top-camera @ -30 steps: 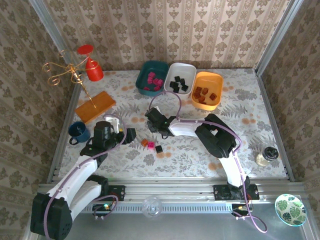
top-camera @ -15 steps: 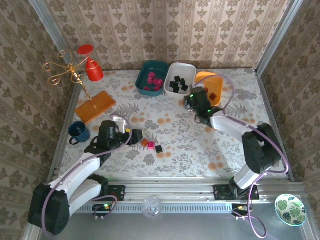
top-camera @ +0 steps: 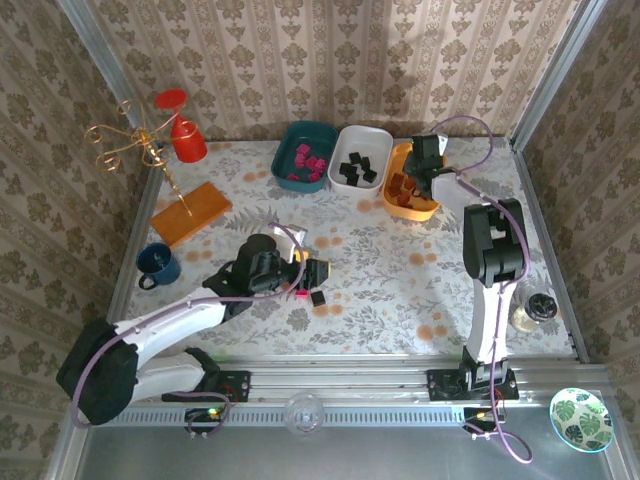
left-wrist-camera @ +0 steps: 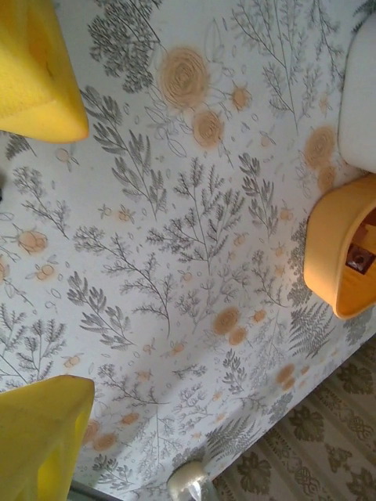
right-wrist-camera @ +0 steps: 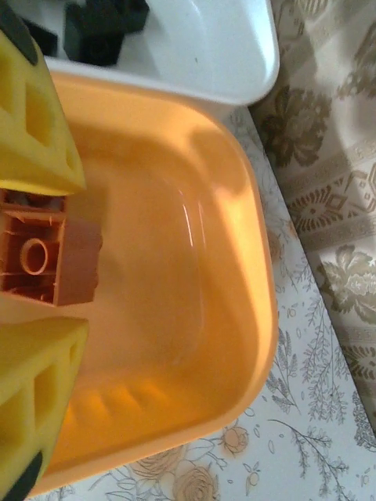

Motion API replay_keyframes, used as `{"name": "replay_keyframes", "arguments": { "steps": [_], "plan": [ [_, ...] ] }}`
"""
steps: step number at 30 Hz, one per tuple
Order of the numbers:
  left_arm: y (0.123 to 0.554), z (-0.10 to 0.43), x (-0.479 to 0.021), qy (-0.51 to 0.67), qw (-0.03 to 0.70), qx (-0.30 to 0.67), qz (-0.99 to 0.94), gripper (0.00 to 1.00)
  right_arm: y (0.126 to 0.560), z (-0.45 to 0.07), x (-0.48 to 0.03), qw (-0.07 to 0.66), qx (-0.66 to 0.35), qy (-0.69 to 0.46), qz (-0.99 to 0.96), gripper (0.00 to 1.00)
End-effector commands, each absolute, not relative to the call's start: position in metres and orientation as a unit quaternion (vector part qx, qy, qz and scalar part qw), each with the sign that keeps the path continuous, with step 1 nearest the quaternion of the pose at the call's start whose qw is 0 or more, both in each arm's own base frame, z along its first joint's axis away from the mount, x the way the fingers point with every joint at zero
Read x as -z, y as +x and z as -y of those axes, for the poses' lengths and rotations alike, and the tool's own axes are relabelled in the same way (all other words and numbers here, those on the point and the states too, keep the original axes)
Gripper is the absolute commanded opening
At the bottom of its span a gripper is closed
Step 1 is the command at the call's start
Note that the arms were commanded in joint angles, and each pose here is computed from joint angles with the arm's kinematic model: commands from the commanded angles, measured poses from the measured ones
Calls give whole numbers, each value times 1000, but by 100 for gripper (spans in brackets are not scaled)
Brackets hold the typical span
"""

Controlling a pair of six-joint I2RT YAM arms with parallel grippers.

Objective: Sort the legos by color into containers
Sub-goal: Place the lego in the container, then pick up the lego from the center of the table.

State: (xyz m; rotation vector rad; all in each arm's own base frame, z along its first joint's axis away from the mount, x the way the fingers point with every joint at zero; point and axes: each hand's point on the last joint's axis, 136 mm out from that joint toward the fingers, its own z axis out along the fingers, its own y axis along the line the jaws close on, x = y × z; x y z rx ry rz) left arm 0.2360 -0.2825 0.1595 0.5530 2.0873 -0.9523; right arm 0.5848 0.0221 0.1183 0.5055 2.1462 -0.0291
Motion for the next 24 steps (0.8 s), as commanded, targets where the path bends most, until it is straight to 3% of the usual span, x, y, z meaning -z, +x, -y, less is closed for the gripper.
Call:
{"name": "replay_keyframes", "arguments": {
  "steps": [1,6,10,17,24],
  "plan": [
    [243,286,-173,203,398,373,-813,79,585,-9,-128,441,43,211,-871,56],
    [248,255,-158,190,401,309,-841,81,561,-52,-169,474,-50,166,-863,68],
    [248,209,-134,144,380,274,-871,81,497,-134,-183,469,-138,47,-871,72],
    [252,136,-123,48,397,256,-880,82,349,-289,-139,430,-207,-233,-847,79],
    [257,96,-112,-40,398,260,-879,84,286,-368,-102,378,-231,-344,-828,85]
  ]
}}
